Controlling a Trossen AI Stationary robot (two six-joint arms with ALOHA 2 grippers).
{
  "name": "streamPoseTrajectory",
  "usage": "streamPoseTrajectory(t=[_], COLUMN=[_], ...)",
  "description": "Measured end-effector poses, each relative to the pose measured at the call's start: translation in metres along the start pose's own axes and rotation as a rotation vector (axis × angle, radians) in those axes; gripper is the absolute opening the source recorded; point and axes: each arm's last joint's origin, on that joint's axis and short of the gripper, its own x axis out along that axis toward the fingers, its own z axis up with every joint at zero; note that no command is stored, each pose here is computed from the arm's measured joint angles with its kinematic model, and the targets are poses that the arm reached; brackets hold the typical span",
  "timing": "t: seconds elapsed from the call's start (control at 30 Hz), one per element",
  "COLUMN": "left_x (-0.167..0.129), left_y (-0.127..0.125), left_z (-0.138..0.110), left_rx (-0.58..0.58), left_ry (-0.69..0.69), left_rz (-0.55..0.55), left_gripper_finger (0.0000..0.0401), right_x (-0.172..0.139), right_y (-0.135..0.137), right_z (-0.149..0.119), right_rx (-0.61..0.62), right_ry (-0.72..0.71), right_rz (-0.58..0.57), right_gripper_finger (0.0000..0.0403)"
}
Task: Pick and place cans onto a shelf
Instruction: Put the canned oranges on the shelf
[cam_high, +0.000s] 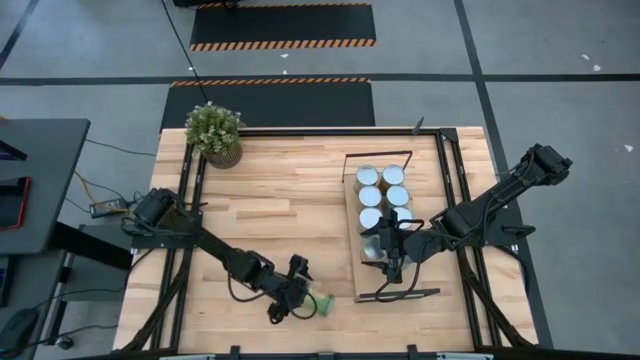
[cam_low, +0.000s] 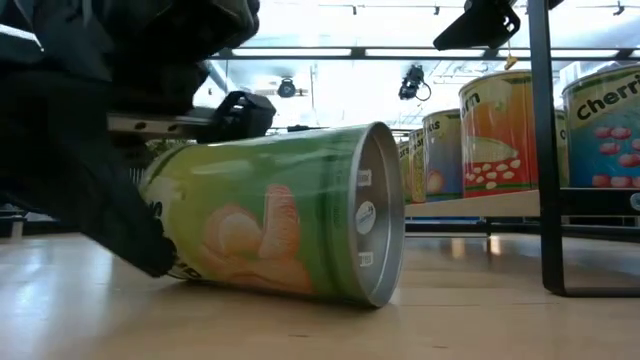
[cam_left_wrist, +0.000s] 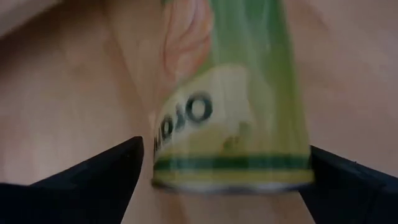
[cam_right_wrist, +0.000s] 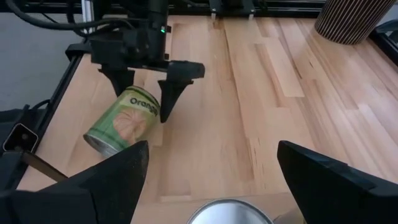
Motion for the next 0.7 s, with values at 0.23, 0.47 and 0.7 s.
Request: streamPoseTrajectory(t=[0.23, 0.47, 0.7], left_x=[0.001, -0.001, -0.052], left_y=[0.004, 0.008, 0.043], left_z=[0.002, 0.007, 0.056], left_rx=[-0.049, -0.070, -0.114], left_ry=[-0.025, -0.056, 0.041], left_rz=[0.032, 0.040, 0.149], left_gripper_finger=[0.0343, 0.0317, 0.0325], right_x=[0.002, -0.001, -0.011], right_y=[0.001, 0.001, 0.001], right_z=[-0.001, 0.004, 0.024], right_rx=[-0.003, -0.013, -0.072], right_ry=[0.005, 0.029, 0.029], right_rz=[0.003, -0.004, -0.005], right_gripper_finger=[0.0363, 0.0363, 0.0363])
